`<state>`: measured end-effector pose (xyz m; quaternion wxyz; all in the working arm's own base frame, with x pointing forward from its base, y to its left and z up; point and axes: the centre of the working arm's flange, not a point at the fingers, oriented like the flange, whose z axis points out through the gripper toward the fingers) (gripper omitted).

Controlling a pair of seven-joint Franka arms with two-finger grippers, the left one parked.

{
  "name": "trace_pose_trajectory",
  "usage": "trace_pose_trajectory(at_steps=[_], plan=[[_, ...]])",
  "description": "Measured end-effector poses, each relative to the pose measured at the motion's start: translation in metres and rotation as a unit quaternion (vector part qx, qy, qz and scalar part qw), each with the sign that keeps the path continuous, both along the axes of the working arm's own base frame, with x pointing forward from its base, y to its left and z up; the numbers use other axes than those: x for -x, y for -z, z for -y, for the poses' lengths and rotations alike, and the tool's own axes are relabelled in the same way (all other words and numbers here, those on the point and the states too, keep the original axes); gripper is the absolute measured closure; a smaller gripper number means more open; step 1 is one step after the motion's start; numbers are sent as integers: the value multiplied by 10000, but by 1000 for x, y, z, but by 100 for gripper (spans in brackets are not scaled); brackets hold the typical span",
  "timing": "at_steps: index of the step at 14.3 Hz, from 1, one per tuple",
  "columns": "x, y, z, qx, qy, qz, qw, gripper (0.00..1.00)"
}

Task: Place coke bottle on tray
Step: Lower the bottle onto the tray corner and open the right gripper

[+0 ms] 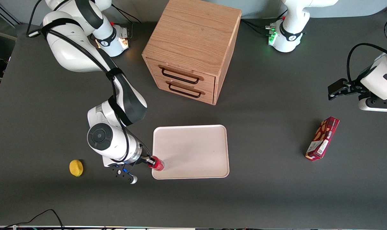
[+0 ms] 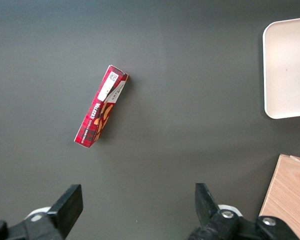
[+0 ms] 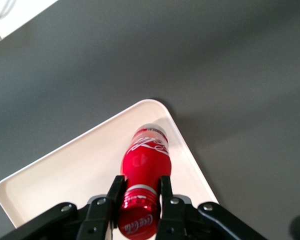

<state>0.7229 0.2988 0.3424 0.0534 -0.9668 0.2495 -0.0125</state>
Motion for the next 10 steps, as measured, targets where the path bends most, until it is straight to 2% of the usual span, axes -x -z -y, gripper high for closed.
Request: trace_pose_trajectory(at_steps=[2, 5, 8, 9, 10], plan=[[-2, 6, 0, 0, 7, 36, 10000, 67], [-3, 17, 1, 130, -10, 58, 9999, 67], [-5, 25, 0, 122, 7, 87, 9999, 67], [-6, 24, 0, 116, 12, 100, 9999, 63], [-7, 19, 0, 98, 19, 137, 9999, 52]])
